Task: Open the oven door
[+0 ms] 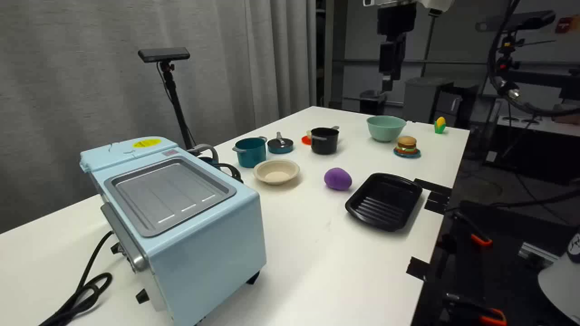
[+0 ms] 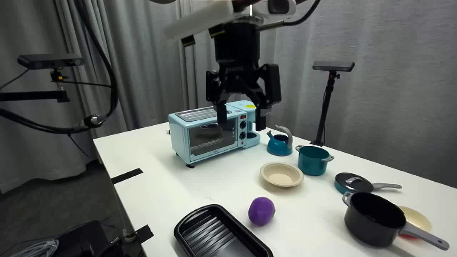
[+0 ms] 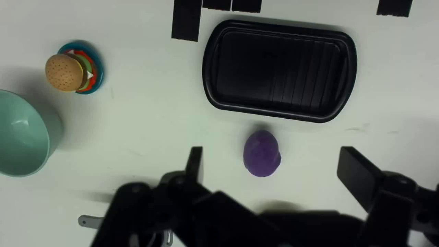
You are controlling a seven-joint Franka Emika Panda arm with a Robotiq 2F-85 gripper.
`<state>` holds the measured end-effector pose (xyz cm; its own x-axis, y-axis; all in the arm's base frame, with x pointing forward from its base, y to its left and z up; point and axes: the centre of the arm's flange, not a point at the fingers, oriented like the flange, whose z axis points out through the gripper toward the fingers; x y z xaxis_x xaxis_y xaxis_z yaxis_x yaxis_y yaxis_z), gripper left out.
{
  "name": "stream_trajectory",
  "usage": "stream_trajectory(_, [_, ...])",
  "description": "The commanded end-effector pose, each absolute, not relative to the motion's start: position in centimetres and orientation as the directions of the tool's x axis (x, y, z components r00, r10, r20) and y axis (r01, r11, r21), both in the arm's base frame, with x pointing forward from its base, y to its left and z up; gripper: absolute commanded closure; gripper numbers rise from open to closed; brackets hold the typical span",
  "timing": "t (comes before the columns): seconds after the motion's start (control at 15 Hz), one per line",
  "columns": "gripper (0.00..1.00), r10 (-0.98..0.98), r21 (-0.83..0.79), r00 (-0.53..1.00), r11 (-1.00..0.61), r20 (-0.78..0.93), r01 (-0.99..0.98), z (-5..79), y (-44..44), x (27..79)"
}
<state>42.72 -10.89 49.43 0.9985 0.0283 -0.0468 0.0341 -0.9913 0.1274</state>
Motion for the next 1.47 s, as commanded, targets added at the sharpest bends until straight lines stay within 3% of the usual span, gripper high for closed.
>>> stream_trajectory(0.0, [0.0, 0.028, 0.127, 0.998, -0.991, -0.047, 0.034, 49.4, -10.9, 42.7])
stream_trajectory(0.67, [0.0, 0.028, 0.127, 0.998, -0.991, -0.047, 0.034, 49.4, -10.9, 42.7])
stream_trajectory(1.4, [0.0, 0.159, 0.158, 0.987, -0.974, -0.024, 0.161, 52.7, -5.1, 49.0])
